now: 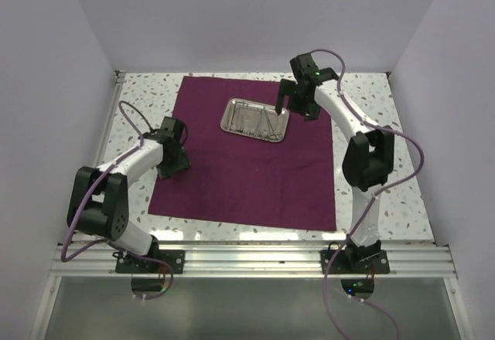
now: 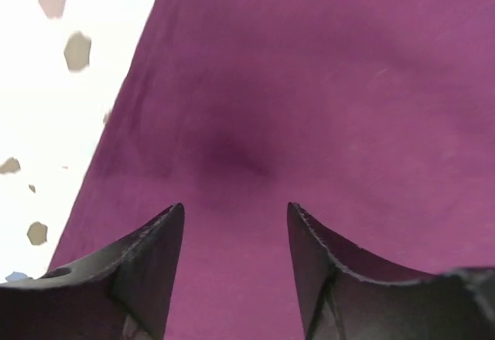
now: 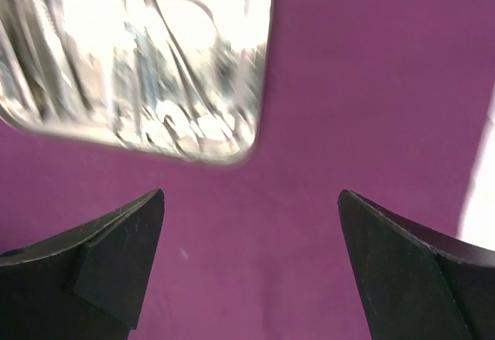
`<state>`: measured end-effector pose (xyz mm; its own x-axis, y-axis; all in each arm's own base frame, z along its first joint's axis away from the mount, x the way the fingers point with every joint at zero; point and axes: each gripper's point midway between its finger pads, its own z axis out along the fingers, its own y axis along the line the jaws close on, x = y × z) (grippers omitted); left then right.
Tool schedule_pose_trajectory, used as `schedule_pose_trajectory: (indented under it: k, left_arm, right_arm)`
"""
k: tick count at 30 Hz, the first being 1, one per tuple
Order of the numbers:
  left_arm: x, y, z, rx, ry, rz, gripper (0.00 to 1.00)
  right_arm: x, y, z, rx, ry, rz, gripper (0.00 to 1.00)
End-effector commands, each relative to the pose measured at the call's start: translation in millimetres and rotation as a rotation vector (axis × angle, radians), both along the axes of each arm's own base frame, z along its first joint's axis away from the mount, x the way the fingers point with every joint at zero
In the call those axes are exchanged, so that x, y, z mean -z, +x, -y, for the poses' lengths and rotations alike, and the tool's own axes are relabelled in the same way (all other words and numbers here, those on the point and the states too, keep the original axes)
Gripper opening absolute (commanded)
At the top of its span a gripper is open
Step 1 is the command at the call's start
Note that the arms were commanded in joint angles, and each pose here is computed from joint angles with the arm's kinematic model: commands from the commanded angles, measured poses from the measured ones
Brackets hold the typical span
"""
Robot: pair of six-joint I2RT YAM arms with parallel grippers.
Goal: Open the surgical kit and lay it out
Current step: Adjust the surgical kit at the center of the board, then pick up the medical item from the container.
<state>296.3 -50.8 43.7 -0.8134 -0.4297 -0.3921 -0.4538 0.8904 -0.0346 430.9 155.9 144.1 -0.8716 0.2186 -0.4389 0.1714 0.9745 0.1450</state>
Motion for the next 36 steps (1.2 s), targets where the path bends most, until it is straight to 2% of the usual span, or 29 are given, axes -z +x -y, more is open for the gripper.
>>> schedule_pose_trajectory:
  k: [1, 3, 4, 5, 7, 8, 9, 10, 20, 26, 27, 28, 30, 31, 34, 36]
  left_arm:
    - [6.2, -12.2, 2.0, -0.035, -0.027, 0.009, 0.57]
    - [15.8, -20.8, 1.1, -0.039, -0.027, -0.015, 0.49]
    - [24.5, -30.9, 1.9, -0.036, -0.037, -0.045, 0.46]
    - [28.0, -34.2, 2.3, -0.034, -0.04, -0.054, 0.38]
    - [36.7, -45.1, -1.0, -0.042, -0.032, -0.084, 0.29]
    - [38.3, -48.0, -2.1, -0.043, -0.026, -0.089, 0.16]
    - [38.4, -49.7, -3.6, -0.047, -0.023, -0.088, 0.1]
    - [41.9, -55.9, -5.0, -0.048, -0.019, -0.101, 0.01]
    - [36.6, -85.0, -12.1, -0.077, -0.018, -0.105, 0.0]
    - [32.7, -87.3, -8.2, -0.076, -0.039, -0.113, 0.0]
    - [32.7, -87.3, -8.0, -0.077, -0.042, -0.115, 0.02]
    - [30.7, -84.8, -7.2, -0.075, -0.045, -0.108, 0.17]
    - [28.5, -82.0, -6.6, -0.072, -0.046, -0.1, 0.37]
    - [25.3, -78.0, -6.3, -0.072, -0.046, -0.088, 0.58]
    - [18.6, -70.6, -5.2, -0.071, -0.048, -0.069, 0.73]
    - [16.0, -67.2, -4.6, -0.065, -0.048, -0.06, 0.73]
  right_arm:
    - [2.8, 40.4, -23.2, -0.069, 0.049, 0.029, 0.98]
    - [-4.6, 59.0, -36.5, -0.083, 0.094, 0.062, 0.98]
    - [17.0, 64.9, -39.0, -0.08, 0.086, 0.026, 0.98]
    - [9.7, 74.5, -43.4, -0.081, 0.096, 0.056, 0.98]
    - [20.4, 77.3, -52.1, -0.092, 0.129, 0.031, 0.96]
    - [27.9, 80.1, -55.4, -0.097, 0.134, 0.023, 0.95]
    - [30.7, 80.9, -57.9, -0.104, 0.143, 0.019, 0.95]
    - [33.9, 82.5, -59.0, -0.107, 0.146, 0.02, 0.94]
    - [68.9, 74.7, -68.9, -0.167, 0.09, -0.033, 0.83]
    - [91.2, 71.3, -74.7, -0.182, 0.068, -0.067, 0.79]
    - [92.4, 70.2, -77.5, -0.191, 0.065, -0.068, 0.77]
    - [93.7, 69.7, -78.3, -0.198, 0.059, -0.07, 0.75]
    - [95.7, 69.0, -82.3, -0.214, 0.036, -0.066, 0.73]
    - [96.1, 68.5, -84.4, -0.228, 0.028, -0.064, 0.72]
    - [99.9, 67.5, -86.8, -0.236, 0.003, -0.063, 0.68]
    - [105.7, 66.0, -86.0, -0.234, -0.015, -0.073, 0.62]
